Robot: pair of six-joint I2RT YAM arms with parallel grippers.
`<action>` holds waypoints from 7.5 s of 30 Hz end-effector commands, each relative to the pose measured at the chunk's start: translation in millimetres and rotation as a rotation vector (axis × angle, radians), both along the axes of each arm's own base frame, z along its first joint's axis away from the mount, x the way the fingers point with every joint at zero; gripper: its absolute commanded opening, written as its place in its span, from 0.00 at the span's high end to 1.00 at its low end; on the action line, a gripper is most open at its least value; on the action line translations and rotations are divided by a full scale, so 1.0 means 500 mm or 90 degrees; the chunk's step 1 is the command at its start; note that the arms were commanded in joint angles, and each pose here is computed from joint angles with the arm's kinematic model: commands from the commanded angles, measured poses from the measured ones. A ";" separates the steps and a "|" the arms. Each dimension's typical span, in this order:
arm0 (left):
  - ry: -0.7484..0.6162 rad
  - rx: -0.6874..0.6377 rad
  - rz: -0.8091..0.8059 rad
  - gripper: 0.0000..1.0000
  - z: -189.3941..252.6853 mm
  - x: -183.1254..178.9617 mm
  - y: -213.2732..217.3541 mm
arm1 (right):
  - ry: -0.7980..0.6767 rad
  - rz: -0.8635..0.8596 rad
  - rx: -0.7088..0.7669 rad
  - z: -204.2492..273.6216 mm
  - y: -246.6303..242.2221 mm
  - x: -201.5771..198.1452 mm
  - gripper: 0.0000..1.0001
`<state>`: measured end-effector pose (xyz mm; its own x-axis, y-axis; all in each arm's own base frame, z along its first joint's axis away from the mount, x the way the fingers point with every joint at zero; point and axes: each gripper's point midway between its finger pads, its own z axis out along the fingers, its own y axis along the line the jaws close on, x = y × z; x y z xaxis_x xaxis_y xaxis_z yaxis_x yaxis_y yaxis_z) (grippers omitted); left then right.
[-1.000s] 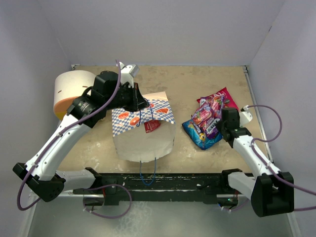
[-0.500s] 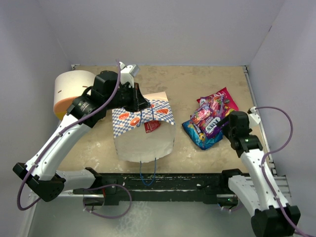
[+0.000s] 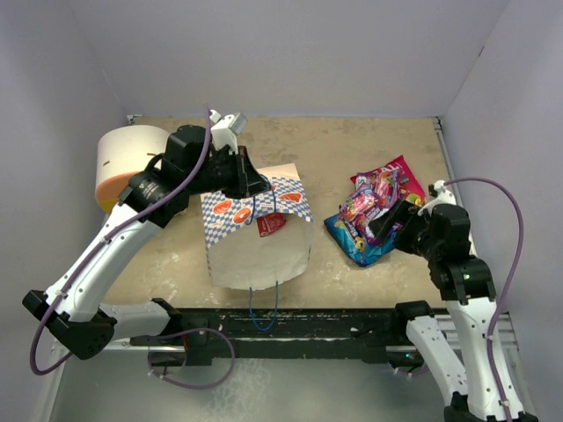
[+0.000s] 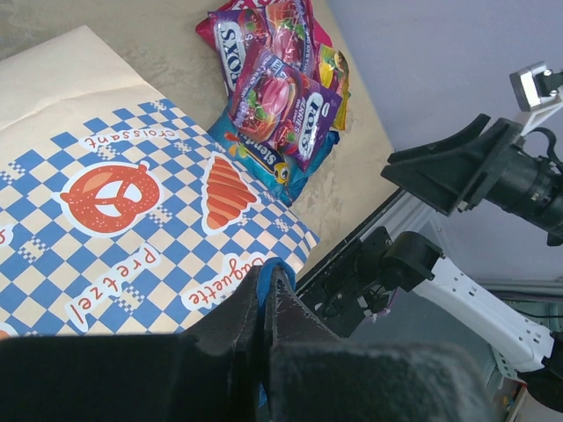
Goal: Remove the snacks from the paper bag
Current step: Take out the snack from the paper bag, then place the snack at the center of the board.
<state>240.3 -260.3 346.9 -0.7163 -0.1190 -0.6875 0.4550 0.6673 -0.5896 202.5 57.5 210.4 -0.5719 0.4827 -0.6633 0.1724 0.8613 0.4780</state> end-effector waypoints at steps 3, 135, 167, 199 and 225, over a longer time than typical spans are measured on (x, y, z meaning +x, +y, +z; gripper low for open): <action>-0.029 -0.031 -0.010 1.00 0.041 -0.002 -0.006 | -0.164 0.301 0.016 0.143 0.114 -0.023 0.01; -0.102 0.053 0.015 1.00 0.077 0.037 0.029 | -0.540 0.691 -0.613 -0.148 0.733 0.192 1.00; -0.109 -0.044 0.043 1.00 0.134 0.017 0.030 | -0.334 0.684 -0.219 0.097 0.505 -0.073 1.00; -0.307 0.112 -0.042 1.00 0.203 -0.016 0.097 | -0.040 0.016 -0.489 0.163 0.018 0.241 1.00; -0.275 -0.044 -0.329 1.00 0.142 -0.061 -0.066 | 0.118 0.070 -0.549 -0.085 -0.088 0.407 1.00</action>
